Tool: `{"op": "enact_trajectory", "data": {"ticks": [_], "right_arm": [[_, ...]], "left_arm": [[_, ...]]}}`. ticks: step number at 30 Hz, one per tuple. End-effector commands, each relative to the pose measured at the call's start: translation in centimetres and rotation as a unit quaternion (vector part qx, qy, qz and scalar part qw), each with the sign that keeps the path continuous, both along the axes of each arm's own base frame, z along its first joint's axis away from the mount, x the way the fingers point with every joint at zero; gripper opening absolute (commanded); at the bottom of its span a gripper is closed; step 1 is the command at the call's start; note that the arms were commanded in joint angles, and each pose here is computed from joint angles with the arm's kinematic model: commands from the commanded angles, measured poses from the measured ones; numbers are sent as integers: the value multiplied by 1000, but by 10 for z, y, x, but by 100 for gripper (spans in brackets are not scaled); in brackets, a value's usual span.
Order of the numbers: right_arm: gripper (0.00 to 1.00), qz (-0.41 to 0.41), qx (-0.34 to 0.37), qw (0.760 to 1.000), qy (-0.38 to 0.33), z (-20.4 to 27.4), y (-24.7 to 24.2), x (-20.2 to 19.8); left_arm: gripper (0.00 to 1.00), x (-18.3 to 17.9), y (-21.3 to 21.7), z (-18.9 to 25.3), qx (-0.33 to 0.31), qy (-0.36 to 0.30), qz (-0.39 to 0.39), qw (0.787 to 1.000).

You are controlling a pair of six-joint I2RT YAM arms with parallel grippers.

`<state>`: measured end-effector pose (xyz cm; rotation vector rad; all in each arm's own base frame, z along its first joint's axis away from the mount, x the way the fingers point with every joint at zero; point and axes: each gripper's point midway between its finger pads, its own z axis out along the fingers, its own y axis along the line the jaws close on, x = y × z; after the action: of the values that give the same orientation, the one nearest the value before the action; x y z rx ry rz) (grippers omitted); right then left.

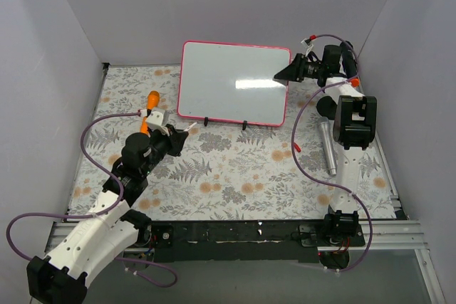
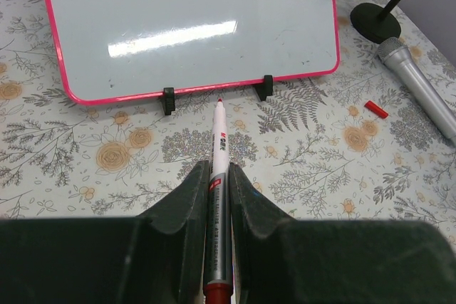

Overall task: Write a sentence on the whiteboard
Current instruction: Pick up the whiteboard from the whiteboard stand, then move the whiteboard to the center of the board.

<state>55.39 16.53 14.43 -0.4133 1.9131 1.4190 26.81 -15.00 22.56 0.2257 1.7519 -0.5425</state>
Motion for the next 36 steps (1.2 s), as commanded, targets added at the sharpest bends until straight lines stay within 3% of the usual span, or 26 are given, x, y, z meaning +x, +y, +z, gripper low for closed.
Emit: {"op": "enact_trajectory", "data": {"ticks": [1, 10, 20, 34, 36], "right_arm": [[53, 39, 35, 998, -33, 27, 8, -8], [1, 93, 55, 992, -70, 62, 33, -29], [1, 117, 66, 981, -142, 148, 41, -69], [1, 123, 49, 972, -194, 208, 56, -130], [1, 114, 28, 964, -237, 219, 53, -142]], "left_arm": [[0, 3, 0, 4, 2, -12, -3, 1000], [0, 2, 1, 6, 2, -15, -1, 1000], [0, -1, 5, 15, -6, -30, 6, 1000], [0, -8, 14, 34, -25, -63, 22, 997], [0, -10, 15, 42, -41, -73, 23, 996]]}}
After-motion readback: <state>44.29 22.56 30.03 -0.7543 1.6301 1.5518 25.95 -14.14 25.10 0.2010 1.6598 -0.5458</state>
